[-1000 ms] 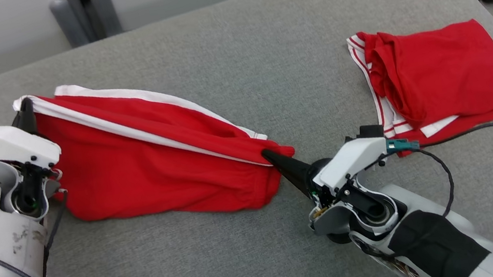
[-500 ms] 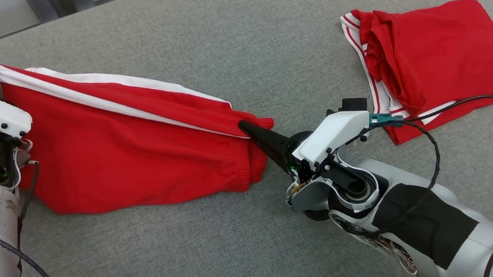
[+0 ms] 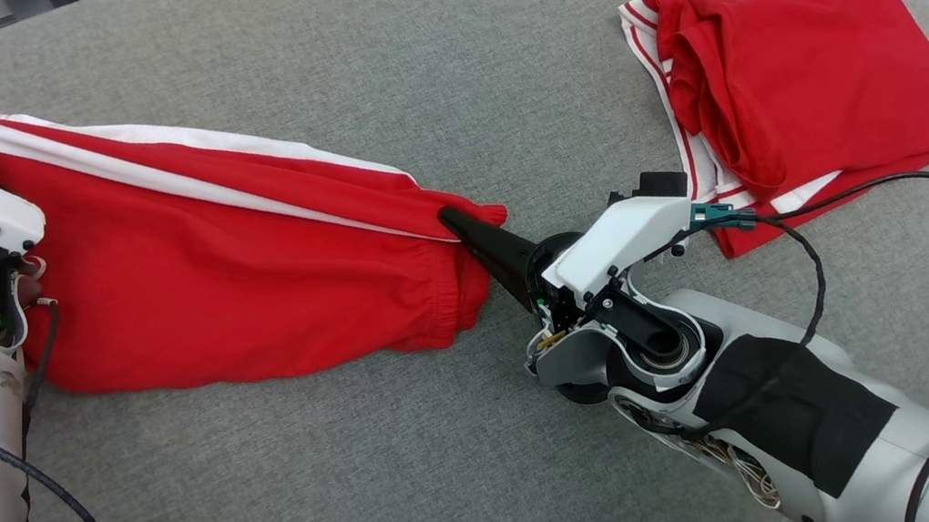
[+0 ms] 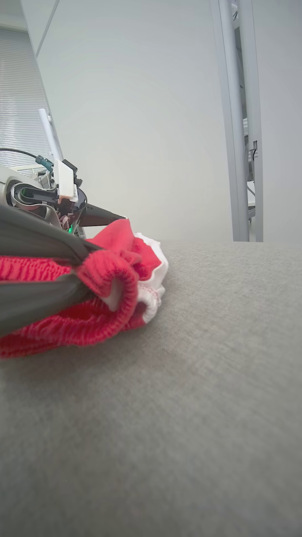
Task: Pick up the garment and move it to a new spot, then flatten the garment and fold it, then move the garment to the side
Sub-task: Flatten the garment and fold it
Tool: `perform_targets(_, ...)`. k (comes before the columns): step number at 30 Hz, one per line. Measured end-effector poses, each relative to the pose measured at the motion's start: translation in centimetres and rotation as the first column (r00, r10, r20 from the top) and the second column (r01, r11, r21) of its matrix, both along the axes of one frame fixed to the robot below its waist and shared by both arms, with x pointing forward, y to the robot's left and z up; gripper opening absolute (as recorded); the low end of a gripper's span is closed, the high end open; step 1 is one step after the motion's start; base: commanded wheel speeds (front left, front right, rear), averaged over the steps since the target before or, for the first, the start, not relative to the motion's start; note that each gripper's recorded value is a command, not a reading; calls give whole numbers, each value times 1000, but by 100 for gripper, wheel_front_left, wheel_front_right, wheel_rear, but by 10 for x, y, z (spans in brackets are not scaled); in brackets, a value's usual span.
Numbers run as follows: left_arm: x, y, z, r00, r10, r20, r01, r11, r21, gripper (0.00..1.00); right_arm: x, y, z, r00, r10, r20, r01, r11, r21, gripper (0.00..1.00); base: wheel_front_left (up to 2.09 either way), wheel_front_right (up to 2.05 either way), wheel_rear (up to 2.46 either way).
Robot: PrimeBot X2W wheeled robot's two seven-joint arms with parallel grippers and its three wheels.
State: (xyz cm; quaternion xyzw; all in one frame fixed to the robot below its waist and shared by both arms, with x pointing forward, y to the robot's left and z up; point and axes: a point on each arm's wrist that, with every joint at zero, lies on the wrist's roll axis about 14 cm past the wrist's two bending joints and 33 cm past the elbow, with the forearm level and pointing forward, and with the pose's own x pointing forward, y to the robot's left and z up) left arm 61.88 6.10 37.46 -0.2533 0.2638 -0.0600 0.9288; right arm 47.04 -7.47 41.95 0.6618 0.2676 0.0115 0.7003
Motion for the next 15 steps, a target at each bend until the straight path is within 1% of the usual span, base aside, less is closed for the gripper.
perform_targets(6, 3, 1, -7, 1000, 13, -4, -13, 1000, 4, 0, 0, 0, 1, 1000, 0, 1, 0, 1000, 14, 0, 0, 0, 0)
perform_targets(7, 3, 1, -7, 1000, 19, -7, -19, 1000, 7, 18, -1, 1, 1, 1000, 5, 2, -5, 1000, 12, 20, 0, 0, 0)
perform_targets(8, 3, 3, -7, 1000, 26, -10, -26, 1000, 12, 45, -1, 2, 2, 1000, 10, 5, -10, 1000, 14, 100, 0, 0, 0)
perform_targets(9, 3, 6, -7, 999, 39, -7, -39, 999, 25, 86, -2, 5, 4, 1000, 23, 3, -23, 999, 33, 100, 0, 0, 0)
perform_targets(10, 3, 11, -8, 999, 51, -7, -50, 998, 38, 100, -3, 8, 6, 999, 34, 7, -34, 999, 41, 100, 0, 0, 0)
perform_targets(15, -1, 17, -7, 997, 80, 4, -80, 996, 43, 100, -2, 7, 13, 999, 26, 28, -27, 998, 50, 100, 0, 0, 0)
